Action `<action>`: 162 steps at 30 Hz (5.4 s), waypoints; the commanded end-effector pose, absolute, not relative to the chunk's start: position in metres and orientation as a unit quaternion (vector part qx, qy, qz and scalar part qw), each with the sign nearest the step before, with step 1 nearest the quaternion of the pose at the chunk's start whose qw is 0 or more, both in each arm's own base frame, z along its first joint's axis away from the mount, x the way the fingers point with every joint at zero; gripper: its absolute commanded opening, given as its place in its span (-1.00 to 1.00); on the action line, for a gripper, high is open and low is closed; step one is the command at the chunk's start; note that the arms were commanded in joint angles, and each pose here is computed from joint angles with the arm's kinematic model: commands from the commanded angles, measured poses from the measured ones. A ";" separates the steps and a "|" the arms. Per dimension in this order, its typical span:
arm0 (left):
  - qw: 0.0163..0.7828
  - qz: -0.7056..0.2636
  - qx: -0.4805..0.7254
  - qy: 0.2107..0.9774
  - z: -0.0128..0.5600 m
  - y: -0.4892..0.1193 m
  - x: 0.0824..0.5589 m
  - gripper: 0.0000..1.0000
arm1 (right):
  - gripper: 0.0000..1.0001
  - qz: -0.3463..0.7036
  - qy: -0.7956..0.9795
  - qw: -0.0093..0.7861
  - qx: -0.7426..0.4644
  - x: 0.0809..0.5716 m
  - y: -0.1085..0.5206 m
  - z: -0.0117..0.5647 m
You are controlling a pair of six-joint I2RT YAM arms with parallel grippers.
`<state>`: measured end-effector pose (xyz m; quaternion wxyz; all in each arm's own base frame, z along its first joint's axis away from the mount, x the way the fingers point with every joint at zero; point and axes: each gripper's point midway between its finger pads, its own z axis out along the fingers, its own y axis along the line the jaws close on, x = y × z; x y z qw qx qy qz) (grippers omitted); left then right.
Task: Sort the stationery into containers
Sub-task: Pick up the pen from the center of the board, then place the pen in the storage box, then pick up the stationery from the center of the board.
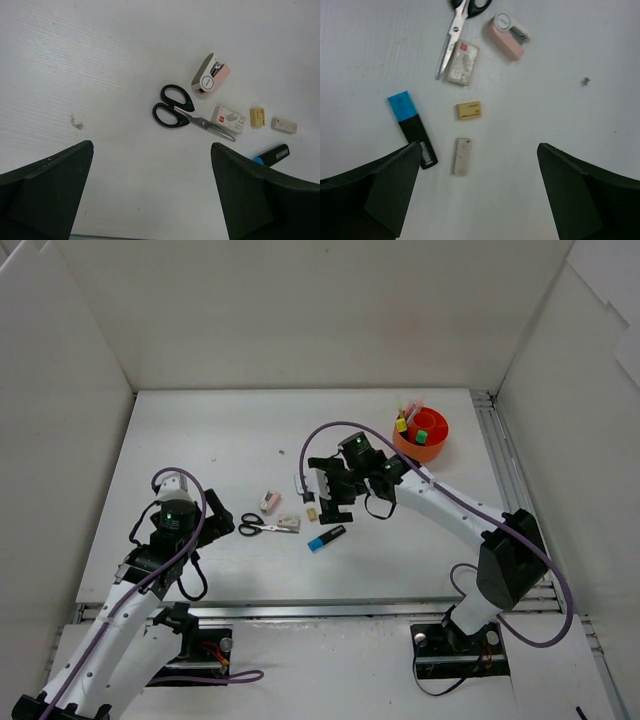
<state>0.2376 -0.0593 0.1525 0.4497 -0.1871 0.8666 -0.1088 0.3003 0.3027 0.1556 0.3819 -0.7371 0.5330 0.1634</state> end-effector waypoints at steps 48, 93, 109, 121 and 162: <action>0.475 -0.099 -0.221 0.846 0.168 -0.047 0.231 0.99 | -1.00 0.191 0.559 0.306 -0.747 0.295 0.317 0.128; 0.497 -0.115 -0.169 0.844 0.187 -0.063 0.255 0.99 | -1.00 -0.150 0.655 0.715 0.191 0.527 0.044 0.232; 0.496 -0.102 -0.173 0.845 0.187 -0.058 0.251 0.99 | -0.89 -0.238 0.609 0.727 0.209 0.521 0.049 0.191; 0.496 -0.103 -0.174 0.844 0.189 -0.057 0.250 0.99 | -0.33 -0.250 0.594 0.729 0.229 0.500 0.058 0.189; 0.405 -0.140 -0.125 0.895 0.162 -0.092 0.259 0.99 | 0.96 0.149 0.772 0.392 -0.478 0.347 0.308 0.096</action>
